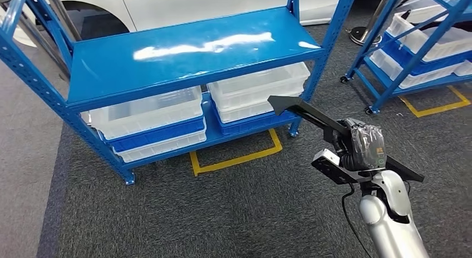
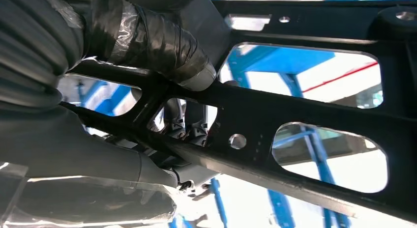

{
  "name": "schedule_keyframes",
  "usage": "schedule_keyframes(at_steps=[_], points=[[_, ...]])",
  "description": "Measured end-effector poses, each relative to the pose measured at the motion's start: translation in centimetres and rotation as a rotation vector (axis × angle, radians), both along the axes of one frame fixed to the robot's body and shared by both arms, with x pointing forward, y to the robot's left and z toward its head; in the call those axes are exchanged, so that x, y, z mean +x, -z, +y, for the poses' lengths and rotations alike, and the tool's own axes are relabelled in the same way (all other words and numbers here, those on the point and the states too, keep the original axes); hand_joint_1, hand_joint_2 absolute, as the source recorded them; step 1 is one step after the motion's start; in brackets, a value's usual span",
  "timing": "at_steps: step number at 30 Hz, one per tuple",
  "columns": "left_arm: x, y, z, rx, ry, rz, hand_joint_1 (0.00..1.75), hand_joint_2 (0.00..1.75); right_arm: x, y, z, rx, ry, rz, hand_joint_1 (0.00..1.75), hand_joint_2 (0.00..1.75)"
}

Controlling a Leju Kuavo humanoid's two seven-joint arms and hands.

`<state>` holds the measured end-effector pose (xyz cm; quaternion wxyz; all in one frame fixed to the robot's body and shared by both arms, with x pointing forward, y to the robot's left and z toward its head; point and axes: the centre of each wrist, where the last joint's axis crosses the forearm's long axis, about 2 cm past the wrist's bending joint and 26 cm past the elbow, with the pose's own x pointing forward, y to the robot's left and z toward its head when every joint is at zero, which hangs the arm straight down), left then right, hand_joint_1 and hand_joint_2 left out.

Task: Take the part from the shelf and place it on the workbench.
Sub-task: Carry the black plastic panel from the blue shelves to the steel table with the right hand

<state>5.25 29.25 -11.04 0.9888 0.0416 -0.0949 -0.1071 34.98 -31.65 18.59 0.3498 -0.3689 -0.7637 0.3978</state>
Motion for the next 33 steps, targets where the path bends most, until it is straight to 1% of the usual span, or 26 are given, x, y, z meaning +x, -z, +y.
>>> schedule_keyframes(at_steps=[5, 18, 25, 30, 33], points=[[0.1, 0.0, -0.3, -0.003, 0.014, 0.016, 0.00, 1.75, 0.0, -0.3, 0.4, 0.002, -0.003, -0.008, 1.71, 1.75], [-0.2, 0.0, -0.3, 0.000, 0.059, 0.008, 0.00, 1.75, -1.4, 0.1, 1.1, 0.013, -0.015, 0.014, 1.71, 1.75], [0.5, -0.1, -0.5, 0.000, 0.095, -0.007, 0.00, 1.75, -1.9, -0.3, 1.5, 0.027, -0.023, 0.018, 1.71, 1.75], [0.4, -0.1, -0.5, 0.002, 0.099, -0.017, 0.00, 1.75, -2.3, 0.0, 1.5, 0.037, -0.028, 0.037, 1.71, 1.75], [0.6, -0.1, -0.6, -0.002, 0.100, -0.029, 0.00, 1.75, -2.3, -0.1, 1.6, 0.038, -0.031, 0.032, 1.71, 1.75]])
